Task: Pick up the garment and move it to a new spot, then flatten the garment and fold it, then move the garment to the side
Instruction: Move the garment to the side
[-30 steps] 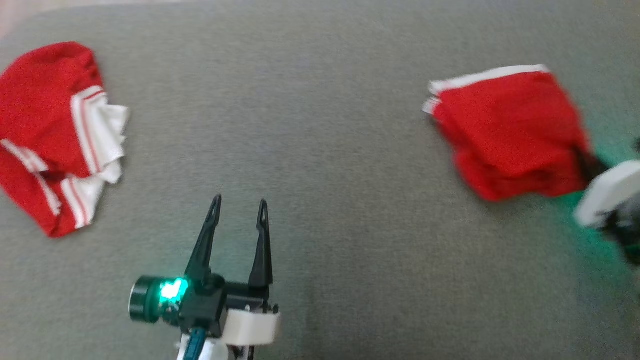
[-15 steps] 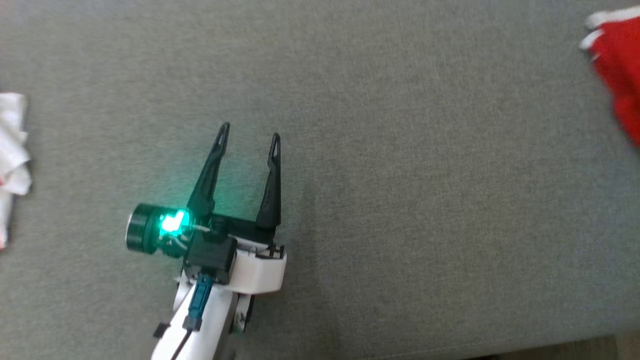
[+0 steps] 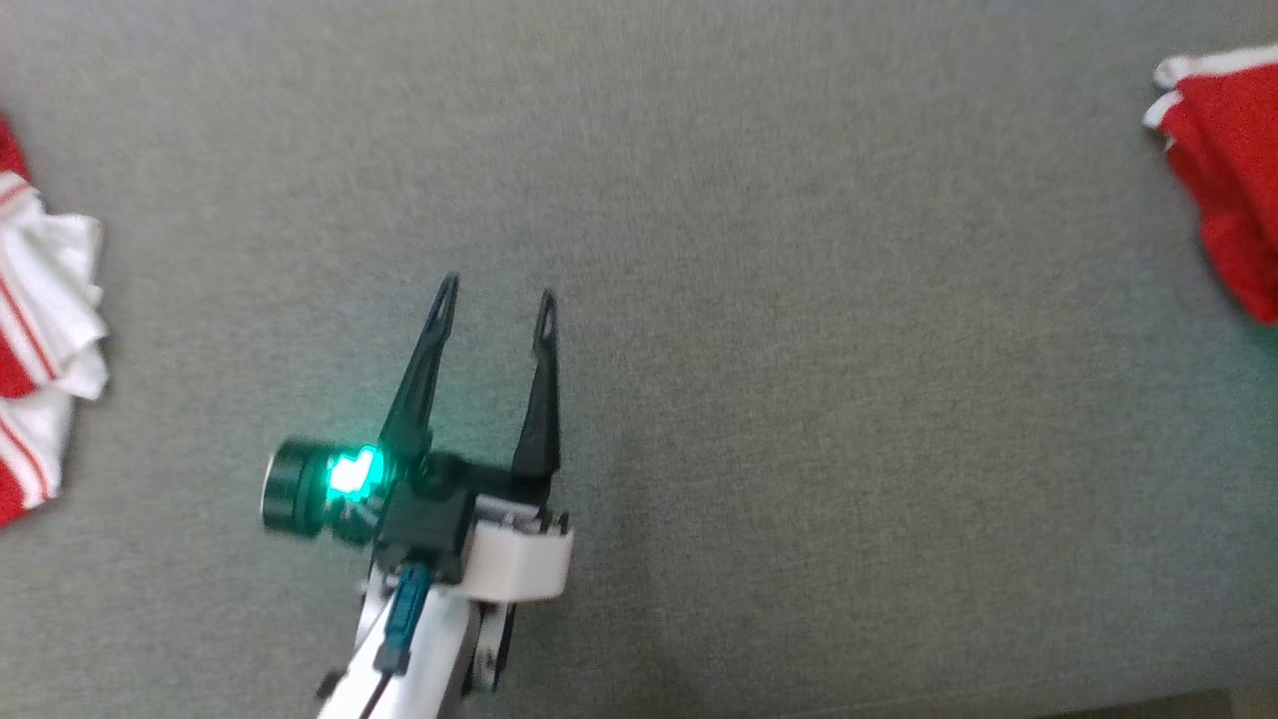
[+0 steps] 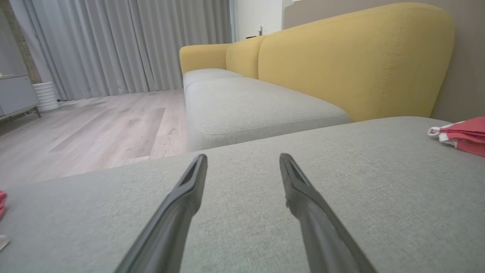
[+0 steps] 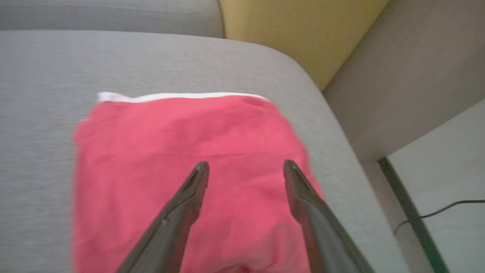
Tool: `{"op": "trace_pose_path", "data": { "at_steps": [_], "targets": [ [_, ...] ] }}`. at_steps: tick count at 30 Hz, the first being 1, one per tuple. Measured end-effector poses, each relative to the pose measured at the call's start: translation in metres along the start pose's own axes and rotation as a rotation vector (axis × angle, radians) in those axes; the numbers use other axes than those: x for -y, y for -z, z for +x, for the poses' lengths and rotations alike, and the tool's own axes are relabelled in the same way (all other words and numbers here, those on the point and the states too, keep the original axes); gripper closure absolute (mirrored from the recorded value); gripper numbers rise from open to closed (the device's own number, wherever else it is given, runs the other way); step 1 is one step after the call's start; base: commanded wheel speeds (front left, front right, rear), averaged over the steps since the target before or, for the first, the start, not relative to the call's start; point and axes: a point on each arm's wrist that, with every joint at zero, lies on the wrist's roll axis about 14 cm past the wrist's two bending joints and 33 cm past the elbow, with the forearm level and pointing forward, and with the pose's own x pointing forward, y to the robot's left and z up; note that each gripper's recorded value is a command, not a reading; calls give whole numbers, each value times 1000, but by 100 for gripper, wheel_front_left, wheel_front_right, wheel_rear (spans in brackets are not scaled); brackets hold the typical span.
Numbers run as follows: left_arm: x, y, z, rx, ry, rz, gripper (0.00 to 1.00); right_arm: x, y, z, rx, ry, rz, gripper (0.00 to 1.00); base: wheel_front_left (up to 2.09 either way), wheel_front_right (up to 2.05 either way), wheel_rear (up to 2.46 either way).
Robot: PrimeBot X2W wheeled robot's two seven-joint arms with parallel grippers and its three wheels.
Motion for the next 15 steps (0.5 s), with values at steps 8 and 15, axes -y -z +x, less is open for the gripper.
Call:
{"op": "trace_pose_path", "data": {
  "at_steps": [8,15],
  "targets": [
    [-24,-3,-62,-61,-121,-32,0,-133,-1,-66,237,-313,94,0,0,0,0],
    [-48,-6,-110,-70,-223,-47,0,-207,5,-128,384,-469,241,0,0,0,0]
  ]
}}
